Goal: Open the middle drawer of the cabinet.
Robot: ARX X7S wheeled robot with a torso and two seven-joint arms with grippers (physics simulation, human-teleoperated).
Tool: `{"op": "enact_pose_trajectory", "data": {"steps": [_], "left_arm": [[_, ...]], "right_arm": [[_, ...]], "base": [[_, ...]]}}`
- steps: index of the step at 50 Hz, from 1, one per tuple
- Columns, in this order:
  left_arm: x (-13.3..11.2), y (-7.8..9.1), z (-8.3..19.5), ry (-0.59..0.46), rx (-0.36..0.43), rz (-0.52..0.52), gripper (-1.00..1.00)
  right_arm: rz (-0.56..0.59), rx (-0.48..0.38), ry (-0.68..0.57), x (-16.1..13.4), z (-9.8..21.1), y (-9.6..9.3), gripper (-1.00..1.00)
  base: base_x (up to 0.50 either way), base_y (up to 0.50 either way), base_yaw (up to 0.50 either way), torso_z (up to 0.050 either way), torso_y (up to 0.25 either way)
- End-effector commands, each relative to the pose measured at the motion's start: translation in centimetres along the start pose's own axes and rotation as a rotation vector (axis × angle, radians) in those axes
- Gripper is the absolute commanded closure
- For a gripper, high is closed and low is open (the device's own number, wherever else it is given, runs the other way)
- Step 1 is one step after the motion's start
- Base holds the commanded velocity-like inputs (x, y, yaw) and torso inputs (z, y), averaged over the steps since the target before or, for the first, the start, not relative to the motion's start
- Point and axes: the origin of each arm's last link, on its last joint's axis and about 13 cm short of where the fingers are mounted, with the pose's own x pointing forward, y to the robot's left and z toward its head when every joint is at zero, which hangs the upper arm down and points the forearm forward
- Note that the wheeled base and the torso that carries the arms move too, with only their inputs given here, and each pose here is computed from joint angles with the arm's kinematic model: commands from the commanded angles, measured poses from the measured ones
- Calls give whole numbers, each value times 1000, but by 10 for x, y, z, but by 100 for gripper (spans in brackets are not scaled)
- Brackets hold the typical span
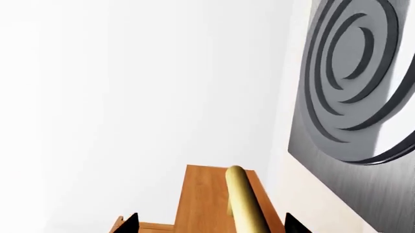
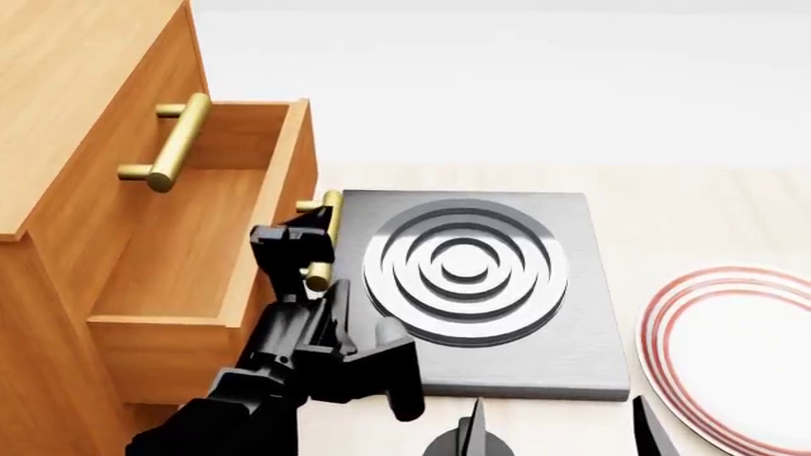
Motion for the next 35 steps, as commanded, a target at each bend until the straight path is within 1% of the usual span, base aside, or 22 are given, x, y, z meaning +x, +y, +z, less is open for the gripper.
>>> {"op": "enact_pose_trajectory", "data": {"steps": [1, 15, 18, 19, 29, 35], "left_arm": [[6, 18, 18, -102, 57, 171, -100], [6, 20, 19, -103, 37, 187, -100], [6, 18, 19, -103, 30, 180, -100], [6, 16, 19, -99, 16, 159, -100], [6, 16, 20, -120, 11, 182, -100], [6, 17, 22, -133, -12, 211, -100]], "right_arm": [[2, 0, 3, 0, -1, 0, -100], [4, 0, 2, 0, -1, 1, -100], [4, 0, 2, 0, -1, 1, -100], [4, 0, 3, 0, -1, 1, -100], [5, -2, 3, 0, -1, 1, -100], [5, -2, 5, 0, -1, 1, -100]], "base": [[0, 0, 0, 0, 0], [0, 0, 0, 1, 3], [0, 0, 0, 0, 0], [0, 0, 0, 0, 11], [0, 0, 0, 1, 2], [0, 0, 0, 0, 3]]}}
